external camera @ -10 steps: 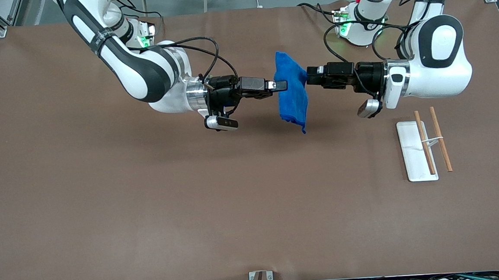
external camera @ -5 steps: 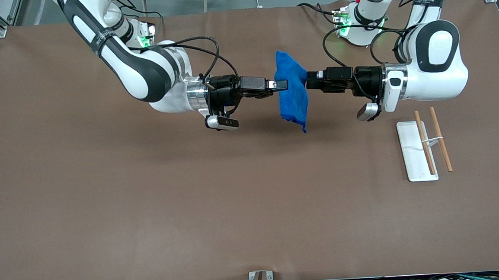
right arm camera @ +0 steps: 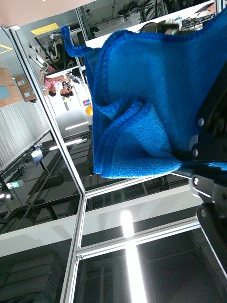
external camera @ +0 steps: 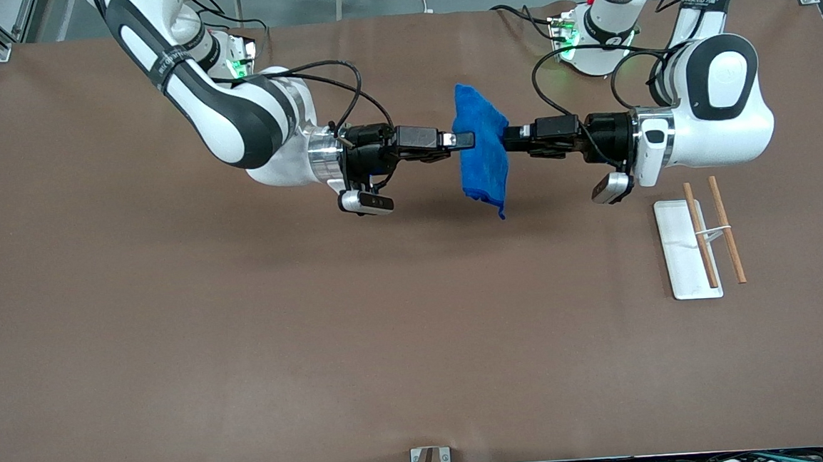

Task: Right arm passes towel to left arm to hang
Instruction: 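Grasp the towel's hanging edge with the left gripper beside the right gripper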

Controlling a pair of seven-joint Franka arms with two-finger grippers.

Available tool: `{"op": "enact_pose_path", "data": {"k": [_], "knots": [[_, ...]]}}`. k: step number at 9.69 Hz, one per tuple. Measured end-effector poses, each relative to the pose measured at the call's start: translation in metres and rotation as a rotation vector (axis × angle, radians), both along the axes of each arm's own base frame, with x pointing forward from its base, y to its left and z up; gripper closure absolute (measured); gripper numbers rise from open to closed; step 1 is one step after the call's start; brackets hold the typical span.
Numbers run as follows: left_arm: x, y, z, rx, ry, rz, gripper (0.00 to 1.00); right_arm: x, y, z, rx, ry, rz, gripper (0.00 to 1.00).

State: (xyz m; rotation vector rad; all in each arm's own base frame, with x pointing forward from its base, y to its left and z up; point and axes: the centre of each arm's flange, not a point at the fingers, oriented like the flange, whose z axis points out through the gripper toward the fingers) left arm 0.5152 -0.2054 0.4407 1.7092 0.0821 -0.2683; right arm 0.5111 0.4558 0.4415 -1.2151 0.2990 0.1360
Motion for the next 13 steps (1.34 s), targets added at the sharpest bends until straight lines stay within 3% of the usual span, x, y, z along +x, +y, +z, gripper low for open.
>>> {"op": "enact_pose_path", "data": {"k": [2, 3, 6, 11, 12, 13], "knots": [[0.008, 0.003, 0.014, -0.001, -0.032, 0.015, 0.93, 0.0, 0.0, 0.0, 0.0, 0.0, 0.0, 0.95], [0.011, 0.005, 0.019, -0.003, -0.043, 0.02, 0.99, 0.0, 0.0, 0.0, 0.0, 0.0, 0.0, 0.95], [0.012, 0.008, 0.019, 0.025, -0.057, 0.006, 0.98, 0.0, 0.0, 0.0, 0.0, -0.001, 0.0, 0.95], [0.015, -0.011, -0.028, -0.001, 0.029, -0.017, 0.25, 0.001, 0.0, 0.0, 0.0, 0.0, -0.001, 0.95], [0.017, -0.012, -0.024, -0.02, 0.029, -0.004, 0.16, 0.001, 0.0, 0.0, 0.0, 0.0, -0.001, 0.95], [0.02, -0.013, -0.019, -0.047, 0.025, 0.013, 0.14, 0.001, 0.0, 0.0, 0.0, -0.001, -0.001, 0.95]]}}
